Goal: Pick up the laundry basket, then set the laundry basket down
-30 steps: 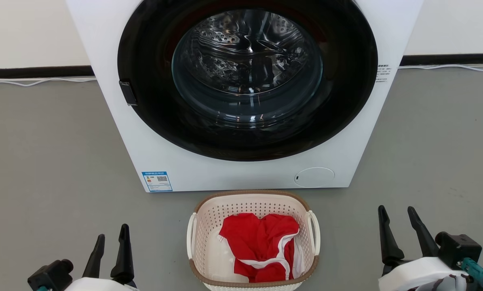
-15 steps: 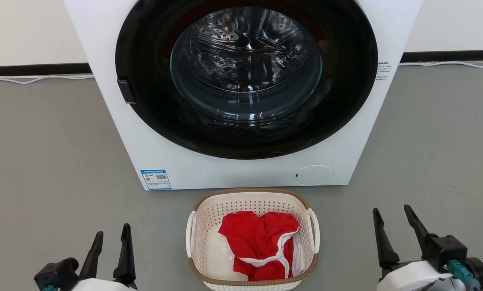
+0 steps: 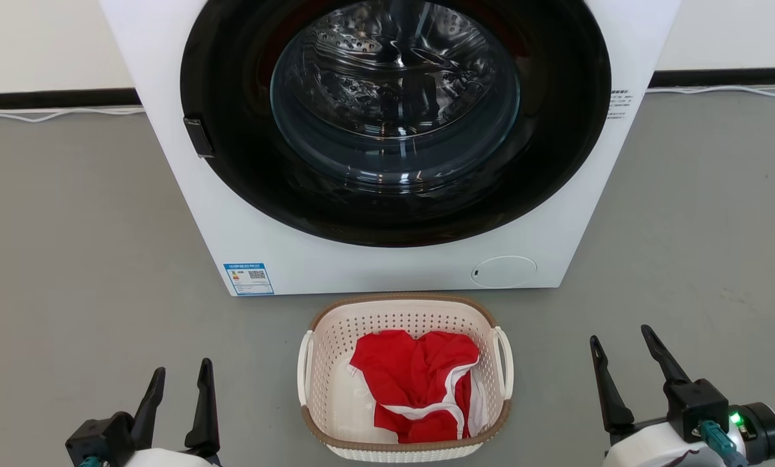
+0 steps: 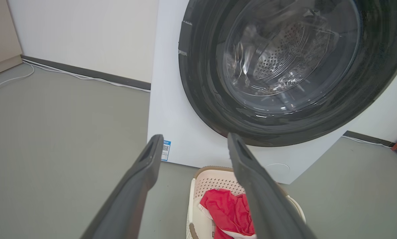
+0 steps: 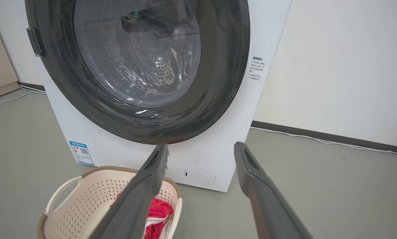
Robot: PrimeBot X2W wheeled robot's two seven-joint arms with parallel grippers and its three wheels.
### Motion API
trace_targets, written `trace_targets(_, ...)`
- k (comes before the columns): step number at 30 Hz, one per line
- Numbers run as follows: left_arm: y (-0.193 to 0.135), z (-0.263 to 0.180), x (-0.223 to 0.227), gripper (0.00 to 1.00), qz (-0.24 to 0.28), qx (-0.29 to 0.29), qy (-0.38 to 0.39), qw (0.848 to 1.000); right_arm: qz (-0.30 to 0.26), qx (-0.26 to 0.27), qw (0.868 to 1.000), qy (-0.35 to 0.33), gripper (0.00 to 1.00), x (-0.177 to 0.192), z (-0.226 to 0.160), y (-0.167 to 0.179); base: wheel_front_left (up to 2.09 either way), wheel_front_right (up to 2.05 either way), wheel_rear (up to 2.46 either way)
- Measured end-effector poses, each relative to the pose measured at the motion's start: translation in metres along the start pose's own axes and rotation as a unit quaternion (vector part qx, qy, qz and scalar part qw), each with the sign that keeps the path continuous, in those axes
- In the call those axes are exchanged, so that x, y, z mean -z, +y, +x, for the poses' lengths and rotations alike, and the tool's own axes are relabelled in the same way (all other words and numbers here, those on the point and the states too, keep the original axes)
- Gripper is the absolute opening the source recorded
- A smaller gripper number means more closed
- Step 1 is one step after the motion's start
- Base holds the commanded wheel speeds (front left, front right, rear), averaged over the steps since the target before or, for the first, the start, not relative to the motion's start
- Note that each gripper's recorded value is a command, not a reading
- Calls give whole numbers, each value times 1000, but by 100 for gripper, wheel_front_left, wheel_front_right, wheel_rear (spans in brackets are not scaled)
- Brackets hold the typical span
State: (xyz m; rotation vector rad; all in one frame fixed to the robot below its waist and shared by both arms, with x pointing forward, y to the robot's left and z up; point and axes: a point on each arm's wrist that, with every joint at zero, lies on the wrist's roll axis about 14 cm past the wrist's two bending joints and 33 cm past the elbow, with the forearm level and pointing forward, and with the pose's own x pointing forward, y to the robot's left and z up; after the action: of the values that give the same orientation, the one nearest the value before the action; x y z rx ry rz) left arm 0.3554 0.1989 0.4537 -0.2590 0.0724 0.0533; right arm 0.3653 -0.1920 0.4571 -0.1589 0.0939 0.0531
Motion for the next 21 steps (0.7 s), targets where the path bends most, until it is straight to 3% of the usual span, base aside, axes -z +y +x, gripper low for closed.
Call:
trace_targets(14,2,2,8,100,1,-1,13,1000,1,4,1000,12,100,8,3,-3,0,0,0)
trace_targets(21,1,18,25,100,5,1,40,999,15,12,1000,21,100,14,26,-8,0,0,0)
